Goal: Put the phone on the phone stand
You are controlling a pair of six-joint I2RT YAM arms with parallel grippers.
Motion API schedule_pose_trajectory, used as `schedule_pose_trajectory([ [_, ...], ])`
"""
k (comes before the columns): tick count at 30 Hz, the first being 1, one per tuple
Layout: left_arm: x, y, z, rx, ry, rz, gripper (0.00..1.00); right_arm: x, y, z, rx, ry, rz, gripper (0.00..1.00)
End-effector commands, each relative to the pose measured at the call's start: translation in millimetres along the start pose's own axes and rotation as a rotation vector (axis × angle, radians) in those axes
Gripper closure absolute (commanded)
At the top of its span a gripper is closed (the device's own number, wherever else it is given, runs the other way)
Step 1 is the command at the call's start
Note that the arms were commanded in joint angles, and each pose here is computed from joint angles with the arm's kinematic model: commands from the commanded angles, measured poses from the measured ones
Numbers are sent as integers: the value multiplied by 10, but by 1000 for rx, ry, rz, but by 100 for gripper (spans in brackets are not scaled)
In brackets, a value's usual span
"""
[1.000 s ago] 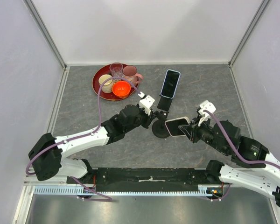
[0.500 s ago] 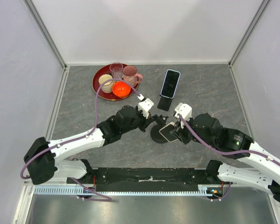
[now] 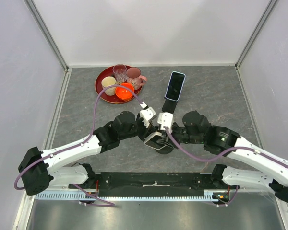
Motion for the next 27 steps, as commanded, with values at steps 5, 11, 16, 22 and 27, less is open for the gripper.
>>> schedule_pose_trajectory([
  [5, 248, -80, -122, -95, 96, -107, 98, 424, 271, -77, 65, -222, -117, 100],
  [11, 194, -90, -156, -128, 117, -87, 98, 374, 347, -221, 39, -275, -92, 100],
  [16, 183, -72, -177, -146, 117, -75, 98, 482, 351, -283, 60, -317, -115, 100],
  [22, 175, -102, -223, -184, 138, -75, 98, 536, 424, -332, 121, -351, -104, 100],
  [27, 165, -144, -250, -209, 168, -88, 98, 457, 481, -507, 122, -353, -31, 100],
])
Point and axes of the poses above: each gripper's point midway between its finger pads, its own y axis out along the fingers, its own z axis along the line the jaws close on, x = y × z, the point moved 4 cm from there along -y, back along the fingers, and after that the axes turned 1 degree about -y, right-handed, at the moved point
